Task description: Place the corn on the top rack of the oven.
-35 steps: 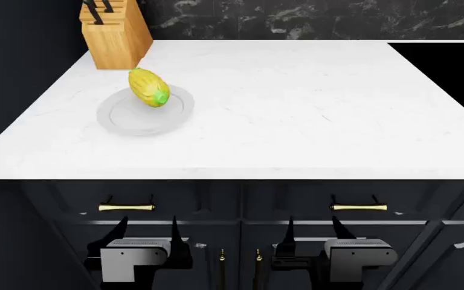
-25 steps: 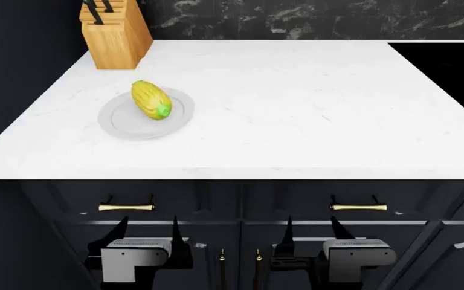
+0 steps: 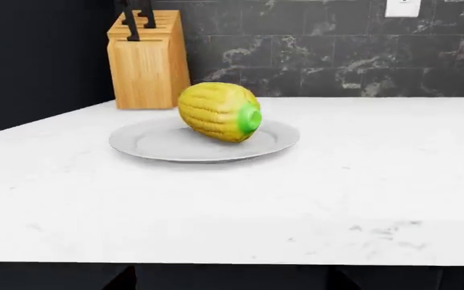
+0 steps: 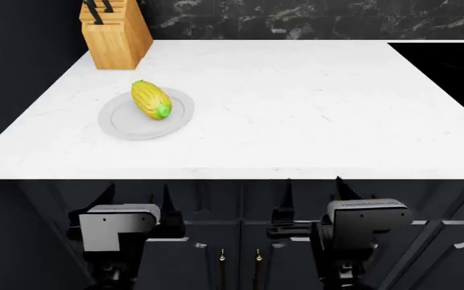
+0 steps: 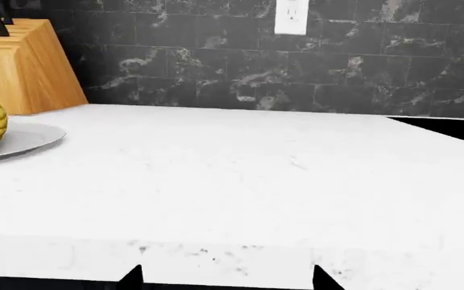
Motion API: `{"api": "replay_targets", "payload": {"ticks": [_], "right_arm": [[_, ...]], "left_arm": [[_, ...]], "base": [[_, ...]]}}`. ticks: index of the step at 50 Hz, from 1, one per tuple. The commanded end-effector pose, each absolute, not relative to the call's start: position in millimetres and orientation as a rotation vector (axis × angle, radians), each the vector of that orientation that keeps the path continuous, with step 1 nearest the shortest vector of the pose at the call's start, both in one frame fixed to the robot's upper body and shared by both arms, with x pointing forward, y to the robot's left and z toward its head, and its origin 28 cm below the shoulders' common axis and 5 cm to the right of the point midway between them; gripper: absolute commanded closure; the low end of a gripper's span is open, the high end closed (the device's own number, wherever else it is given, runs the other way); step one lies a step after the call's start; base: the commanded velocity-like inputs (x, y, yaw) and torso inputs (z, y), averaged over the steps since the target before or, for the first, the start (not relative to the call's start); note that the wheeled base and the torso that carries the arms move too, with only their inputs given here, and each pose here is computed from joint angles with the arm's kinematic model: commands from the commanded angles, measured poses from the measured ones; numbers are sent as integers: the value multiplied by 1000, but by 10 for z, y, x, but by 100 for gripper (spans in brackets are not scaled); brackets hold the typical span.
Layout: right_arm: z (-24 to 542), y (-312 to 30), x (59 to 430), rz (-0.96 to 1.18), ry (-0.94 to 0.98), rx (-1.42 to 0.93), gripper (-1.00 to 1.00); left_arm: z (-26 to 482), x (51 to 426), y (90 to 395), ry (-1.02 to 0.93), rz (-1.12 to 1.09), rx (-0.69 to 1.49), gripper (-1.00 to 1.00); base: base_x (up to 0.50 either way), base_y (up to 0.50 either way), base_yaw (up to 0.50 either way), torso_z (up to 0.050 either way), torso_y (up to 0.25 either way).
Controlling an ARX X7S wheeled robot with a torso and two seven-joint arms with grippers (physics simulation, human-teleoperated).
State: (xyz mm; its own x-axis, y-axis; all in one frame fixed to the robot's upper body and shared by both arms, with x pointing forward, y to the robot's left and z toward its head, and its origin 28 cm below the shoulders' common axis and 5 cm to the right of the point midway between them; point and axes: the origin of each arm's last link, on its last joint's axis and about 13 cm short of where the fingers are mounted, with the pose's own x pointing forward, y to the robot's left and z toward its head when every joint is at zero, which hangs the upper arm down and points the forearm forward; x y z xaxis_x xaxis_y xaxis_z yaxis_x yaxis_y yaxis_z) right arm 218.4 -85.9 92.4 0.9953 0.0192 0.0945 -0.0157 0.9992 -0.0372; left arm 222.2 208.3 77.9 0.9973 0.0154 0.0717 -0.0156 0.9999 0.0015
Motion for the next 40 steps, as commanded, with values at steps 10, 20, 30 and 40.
{"api": "replay_targets", "payload": {"ticks": [10,20,30,40], "right_arm": [[1977,-705,2428,82,-158,-74,-100],[2383,-707,2580,83,-143,-96,-100],[2729,-624,2765,105,-93,-121,-100],[2924,-662,2979,68,-85,-110,-100]], "left_arm": [[1928,2415,2069,-120,-8,128,-100],[2325,2607,2134,-88,-19,111,-100],[2491,2816,2203,-28,-9,94,-100],[2755,3030,2263,-27,50,96,-100]], "base": [[0,0,0,0,0],[0,0,0,0,0],[0,0,0,0,0],[0,0,0,0,0]]}}
